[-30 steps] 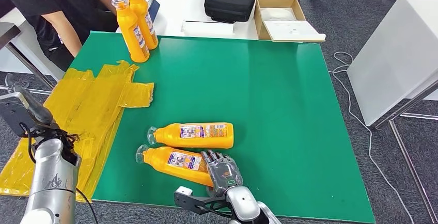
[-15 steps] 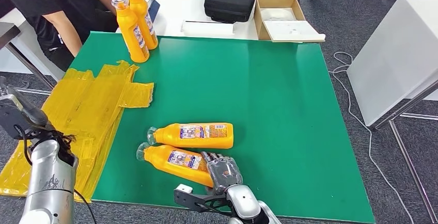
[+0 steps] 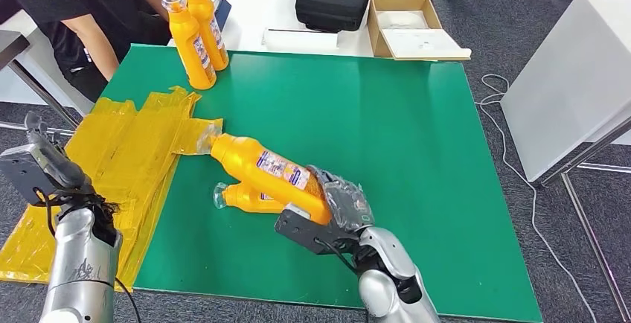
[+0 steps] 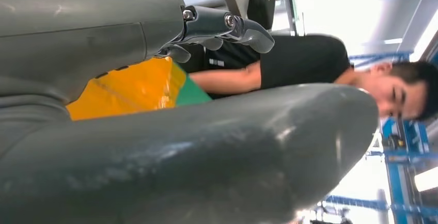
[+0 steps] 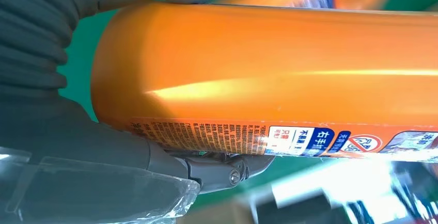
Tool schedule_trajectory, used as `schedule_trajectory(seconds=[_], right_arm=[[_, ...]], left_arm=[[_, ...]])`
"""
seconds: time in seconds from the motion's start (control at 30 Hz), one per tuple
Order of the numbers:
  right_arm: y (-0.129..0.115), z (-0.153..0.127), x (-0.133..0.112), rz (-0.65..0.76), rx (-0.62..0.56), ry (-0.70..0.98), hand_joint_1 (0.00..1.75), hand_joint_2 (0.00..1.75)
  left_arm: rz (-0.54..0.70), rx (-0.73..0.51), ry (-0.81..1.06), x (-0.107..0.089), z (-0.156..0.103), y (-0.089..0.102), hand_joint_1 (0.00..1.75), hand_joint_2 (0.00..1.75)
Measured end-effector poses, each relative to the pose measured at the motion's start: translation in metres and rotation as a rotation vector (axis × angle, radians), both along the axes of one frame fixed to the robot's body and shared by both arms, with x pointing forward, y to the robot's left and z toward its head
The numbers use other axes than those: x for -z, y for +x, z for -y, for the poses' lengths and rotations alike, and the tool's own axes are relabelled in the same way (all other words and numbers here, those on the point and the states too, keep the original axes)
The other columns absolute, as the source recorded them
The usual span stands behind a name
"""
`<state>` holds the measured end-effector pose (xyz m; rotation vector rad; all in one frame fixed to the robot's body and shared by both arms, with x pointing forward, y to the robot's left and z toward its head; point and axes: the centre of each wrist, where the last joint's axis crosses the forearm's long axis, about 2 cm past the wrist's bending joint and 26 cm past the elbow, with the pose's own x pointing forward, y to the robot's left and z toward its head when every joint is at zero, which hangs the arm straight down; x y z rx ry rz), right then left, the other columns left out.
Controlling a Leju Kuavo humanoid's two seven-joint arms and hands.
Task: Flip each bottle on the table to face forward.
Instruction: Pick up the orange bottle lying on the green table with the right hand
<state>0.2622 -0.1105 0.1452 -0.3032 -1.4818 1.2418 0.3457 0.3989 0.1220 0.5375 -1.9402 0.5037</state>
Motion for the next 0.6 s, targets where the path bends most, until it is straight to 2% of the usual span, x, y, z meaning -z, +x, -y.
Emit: schedule_trajectory(seconds=[0.03, 0.17, 0.33, 0.6], right_arm=[[0.002, 0.002, -0.007, 0.021, 0.011, 0.016, 1.75, 1.75], [0.013, 0.007, -0.029, 0.09, 0.061, 0.069, 1.75, 1.75], [0.03, 0.009, -0.042, 0.136, 0.096, 0.13, 1.75, 1.75], [0.071, -0.017, -0.034, 0.047, 0.027, 0.125, 1.75, 1.75]], left_arm=[[0.001, 0.032, -0.012, 0.0, 0.006, 0.002, 0.0, 0.0], [0.004, 0.222, -0.088, -0.001, 0.039, 0.015, 0.0, 1.75], [0.014, 0.46, -0.176, -0.001, 0.091, 0.025, 0.0, 1.75], [0.018, 0.74, -0.343, -0.002, 0.149, 0.021, 0.0, 1.75]])
